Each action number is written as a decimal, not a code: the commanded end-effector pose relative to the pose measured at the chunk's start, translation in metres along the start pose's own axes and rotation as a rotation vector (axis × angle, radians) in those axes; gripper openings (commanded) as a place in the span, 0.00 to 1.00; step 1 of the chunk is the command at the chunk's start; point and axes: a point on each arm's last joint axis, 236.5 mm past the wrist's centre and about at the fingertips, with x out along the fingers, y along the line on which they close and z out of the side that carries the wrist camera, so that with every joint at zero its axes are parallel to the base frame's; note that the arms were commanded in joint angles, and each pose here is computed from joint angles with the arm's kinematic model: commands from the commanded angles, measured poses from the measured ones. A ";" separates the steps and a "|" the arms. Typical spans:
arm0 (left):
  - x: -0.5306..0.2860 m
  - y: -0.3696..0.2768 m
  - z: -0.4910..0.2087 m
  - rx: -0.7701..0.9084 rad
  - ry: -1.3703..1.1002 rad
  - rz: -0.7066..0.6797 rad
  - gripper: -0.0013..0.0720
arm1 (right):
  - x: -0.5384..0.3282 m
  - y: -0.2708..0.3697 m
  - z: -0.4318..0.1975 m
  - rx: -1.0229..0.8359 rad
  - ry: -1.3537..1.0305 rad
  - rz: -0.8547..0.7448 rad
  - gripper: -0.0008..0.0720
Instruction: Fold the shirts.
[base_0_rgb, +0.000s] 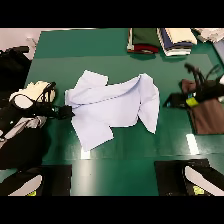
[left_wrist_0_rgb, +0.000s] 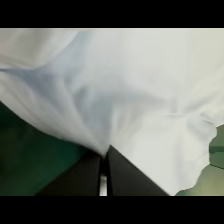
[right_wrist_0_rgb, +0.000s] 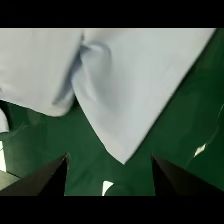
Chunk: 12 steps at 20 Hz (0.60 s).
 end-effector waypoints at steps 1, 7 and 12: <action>-0.012 -0.011 0.014 0.043 -0.035 -0.012 0.05 | 0.043 -0.042 -0.066 0.232 0.131 0.038 0.82; -0.011 -0.011 0.015 0.041 -0.036 -0.011 0.05 | 0.101 -0.021 -0.078 0.300 0.080 0.139 0.70; -0.011 -0.011 0.013 0.042 -0.027 -0.013 0.05 | 0.132 -0.006 -0.077 0.280 0.149 0.147 0.61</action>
